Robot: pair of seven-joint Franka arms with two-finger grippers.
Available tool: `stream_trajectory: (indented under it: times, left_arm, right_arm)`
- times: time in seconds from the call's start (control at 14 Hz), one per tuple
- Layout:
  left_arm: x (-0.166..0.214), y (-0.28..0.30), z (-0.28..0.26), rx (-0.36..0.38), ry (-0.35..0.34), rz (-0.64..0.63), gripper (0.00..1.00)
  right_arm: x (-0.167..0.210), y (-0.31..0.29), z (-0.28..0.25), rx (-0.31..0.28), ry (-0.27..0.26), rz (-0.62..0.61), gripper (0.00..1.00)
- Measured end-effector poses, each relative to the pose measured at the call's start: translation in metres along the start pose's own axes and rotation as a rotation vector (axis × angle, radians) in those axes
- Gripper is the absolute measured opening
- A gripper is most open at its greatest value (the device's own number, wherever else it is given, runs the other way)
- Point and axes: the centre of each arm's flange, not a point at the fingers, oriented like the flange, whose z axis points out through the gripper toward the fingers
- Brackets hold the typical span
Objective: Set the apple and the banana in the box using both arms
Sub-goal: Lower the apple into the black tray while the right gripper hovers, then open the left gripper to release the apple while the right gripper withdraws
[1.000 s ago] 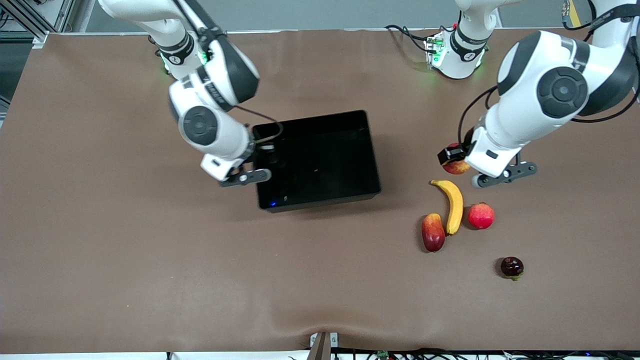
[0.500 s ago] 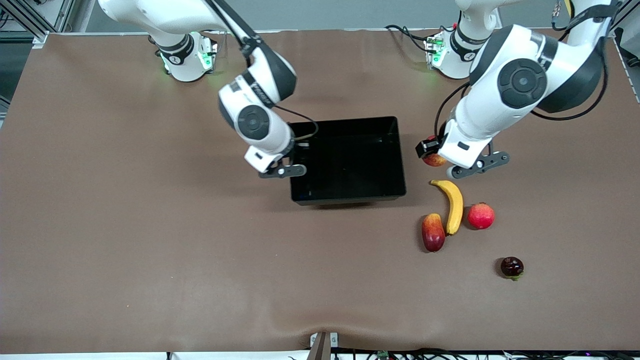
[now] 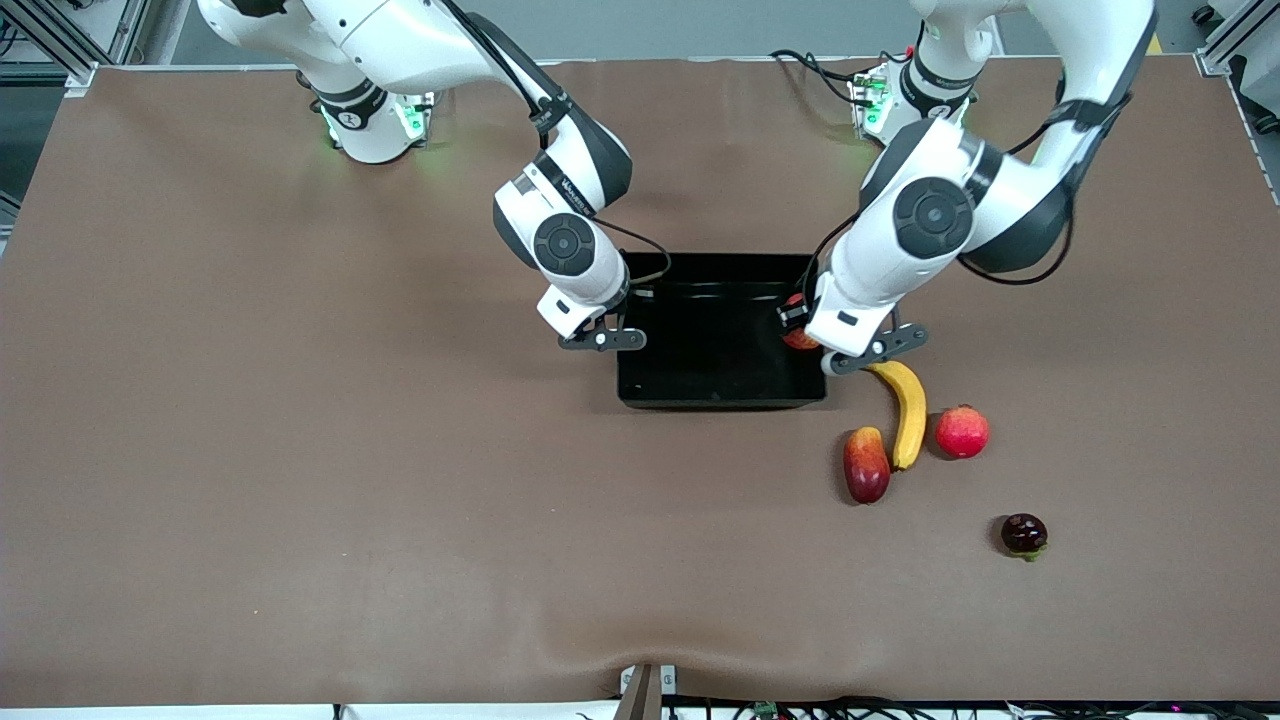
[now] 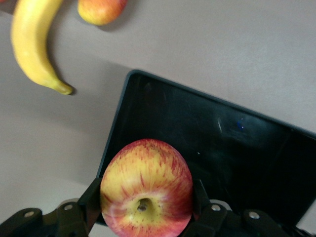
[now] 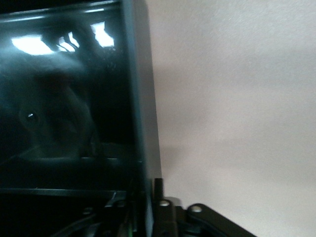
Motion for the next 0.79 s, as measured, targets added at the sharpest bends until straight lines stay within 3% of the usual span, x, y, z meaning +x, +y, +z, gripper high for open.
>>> stream_trajectory:
  times: [0.21,0.5,0.57,0.79]
  left_arm:
    - [-0.006,-0.004,0.038,-0.01,-0.005,-0.019,0.75]
    - [-0.022,0.008,0.086,0.07,0.019,-0.041,0.75]
    - [-0.026,0.012,0.099,0.077,0.023,-0.049,0.75]
    - [-0.027,0.016,0.137,0.082,0.009,-0.028,0.75]
  right_arm:
    - [0.002,-0.003,-0.006,0.009,0.009,0.014,0.53]
    - [0.002,-0.003,-0.008,0.011,0.012,0.017,0.93]
    - [0.003,-0.004,-0.011,0.014,0.016,0.017,1.0]
    - [0.008,-0.006,-0.024,0.032,0.036,0.019,1.0]
